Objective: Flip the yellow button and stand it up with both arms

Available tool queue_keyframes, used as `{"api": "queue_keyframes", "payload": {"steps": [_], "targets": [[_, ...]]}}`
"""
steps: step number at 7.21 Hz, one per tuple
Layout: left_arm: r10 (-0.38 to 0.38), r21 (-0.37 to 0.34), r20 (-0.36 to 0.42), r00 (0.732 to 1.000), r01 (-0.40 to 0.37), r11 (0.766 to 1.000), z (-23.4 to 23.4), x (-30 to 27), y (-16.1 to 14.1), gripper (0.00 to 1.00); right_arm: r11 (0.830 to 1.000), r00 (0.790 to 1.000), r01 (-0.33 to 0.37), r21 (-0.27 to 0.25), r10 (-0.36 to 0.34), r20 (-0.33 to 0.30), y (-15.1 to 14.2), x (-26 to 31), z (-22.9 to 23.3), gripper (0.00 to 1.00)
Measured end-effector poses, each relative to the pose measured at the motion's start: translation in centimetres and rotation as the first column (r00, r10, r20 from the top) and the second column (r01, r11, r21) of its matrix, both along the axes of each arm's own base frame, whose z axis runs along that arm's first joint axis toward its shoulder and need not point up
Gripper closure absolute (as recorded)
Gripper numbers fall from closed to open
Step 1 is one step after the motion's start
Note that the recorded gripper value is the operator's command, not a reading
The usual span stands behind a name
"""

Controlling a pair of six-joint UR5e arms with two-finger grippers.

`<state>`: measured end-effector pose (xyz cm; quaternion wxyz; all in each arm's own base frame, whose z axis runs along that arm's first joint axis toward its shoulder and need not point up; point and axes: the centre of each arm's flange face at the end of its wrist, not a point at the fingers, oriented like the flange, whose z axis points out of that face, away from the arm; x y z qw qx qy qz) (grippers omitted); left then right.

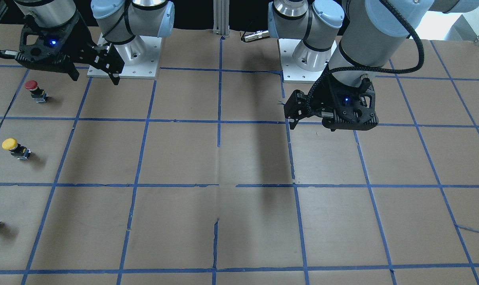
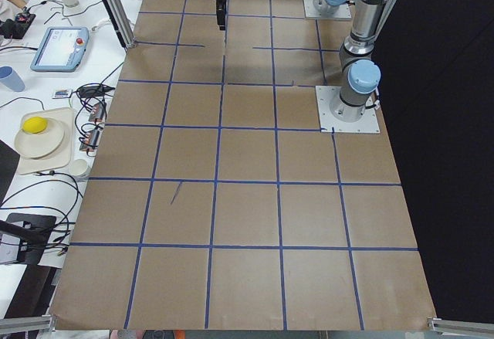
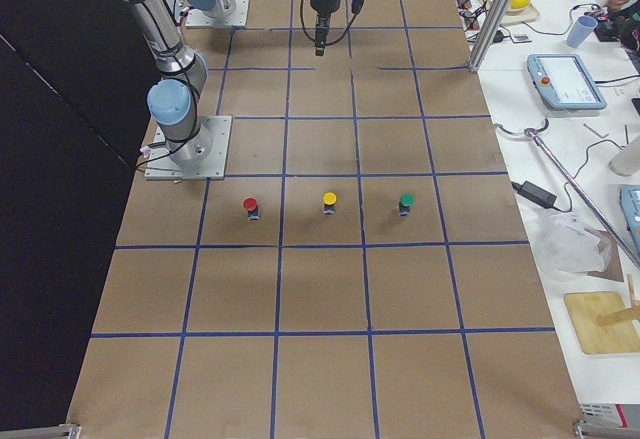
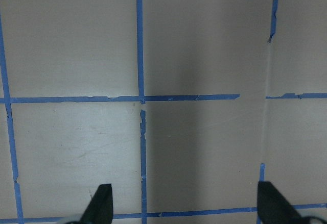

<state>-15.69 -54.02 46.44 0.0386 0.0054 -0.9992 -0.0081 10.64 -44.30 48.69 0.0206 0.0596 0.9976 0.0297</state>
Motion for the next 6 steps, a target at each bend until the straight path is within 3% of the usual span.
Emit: {"api": "queue_keyframes", "payload": {"steps": [4,6], "targets": [[0.002,-0.001,0.003,1.0,-0.002,1.0,0.0,0.1,-0.1,0.0,1.0,0.999,-0.006,0.013,0.005,0.033,1.5,1.0,0.8,0.0],[0.002,0.002,0.005,1.0,-0.002,1.0,-0.1,0.1,0.0,0.0,1.0,1.0,-0.009,0.01,0.009,-0.007,1.9,0.8,1.1,0.0]]}}
